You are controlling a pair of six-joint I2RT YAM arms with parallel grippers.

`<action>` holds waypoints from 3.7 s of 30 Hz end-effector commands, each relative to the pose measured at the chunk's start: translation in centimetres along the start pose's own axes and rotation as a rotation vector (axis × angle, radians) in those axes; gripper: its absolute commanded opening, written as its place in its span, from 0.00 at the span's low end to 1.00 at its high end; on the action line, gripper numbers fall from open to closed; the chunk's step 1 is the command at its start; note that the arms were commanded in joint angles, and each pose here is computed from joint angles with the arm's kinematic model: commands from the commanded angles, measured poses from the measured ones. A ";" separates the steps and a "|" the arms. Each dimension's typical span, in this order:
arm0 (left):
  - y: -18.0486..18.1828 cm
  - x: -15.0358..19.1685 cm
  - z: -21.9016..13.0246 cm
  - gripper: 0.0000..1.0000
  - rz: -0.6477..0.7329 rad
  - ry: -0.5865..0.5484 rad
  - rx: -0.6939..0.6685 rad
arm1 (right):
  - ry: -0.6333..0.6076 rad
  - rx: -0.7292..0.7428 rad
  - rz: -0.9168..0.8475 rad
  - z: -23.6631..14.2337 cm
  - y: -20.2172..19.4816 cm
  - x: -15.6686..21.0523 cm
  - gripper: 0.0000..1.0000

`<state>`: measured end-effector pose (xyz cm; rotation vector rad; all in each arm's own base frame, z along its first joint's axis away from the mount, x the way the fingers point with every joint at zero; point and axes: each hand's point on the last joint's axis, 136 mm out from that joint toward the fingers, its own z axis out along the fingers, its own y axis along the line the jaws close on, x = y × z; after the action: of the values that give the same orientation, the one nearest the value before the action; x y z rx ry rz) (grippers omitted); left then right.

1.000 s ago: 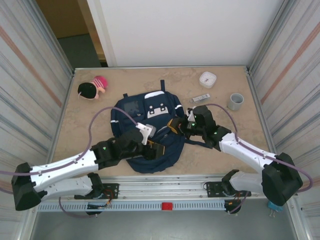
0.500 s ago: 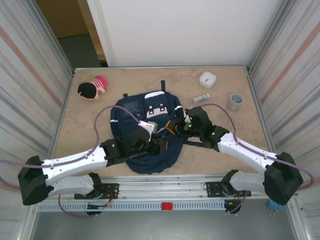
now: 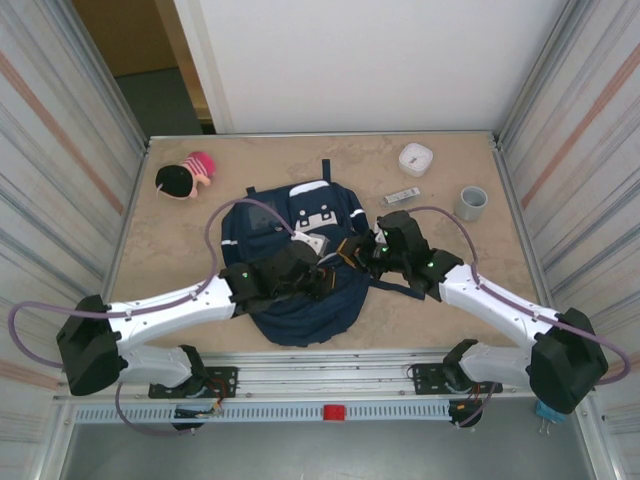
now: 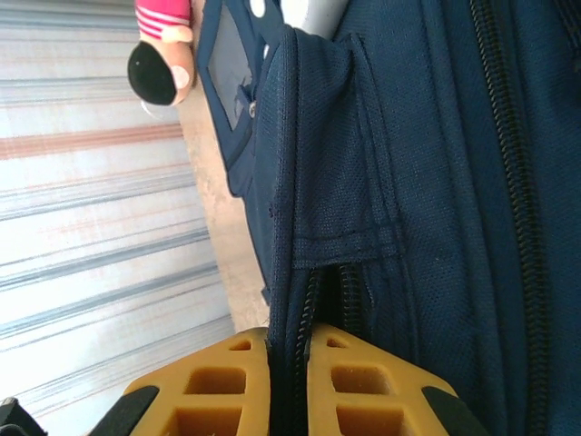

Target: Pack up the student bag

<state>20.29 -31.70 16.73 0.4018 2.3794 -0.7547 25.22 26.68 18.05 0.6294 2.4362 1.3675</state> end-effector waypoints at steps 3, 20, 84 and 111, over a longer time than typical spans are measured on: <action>1.1 -2.2 -2.0 0.03 -0.040 -0.070 -0.044 | 0.059 -0.066 -0.029 -2.4 1.9 -0.4 0.00; 8.2 2.8 -8.2 0.00 -0.116 -0.113 -0.052 | 0.010 -0.064 -0.174 -5.0 2.4 -6.0 0.18; 10.4 -2.7 -9.4 0.29 -0.011 -0.289 0.003 | 0.483 -0.722 -1.915 -2.8 8.1 7.5 0.00; 7.0 3.1 -6.6 0.17 0.005 -0.101 0.263 | 0.443 -0.751 -1.908 -2.2 10.5 6.4 0.00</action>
<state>17.78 -22.48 17.29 0.4829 2.1487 -1.1361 20.89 32.24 24.29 -1.8188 1.3498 1.0746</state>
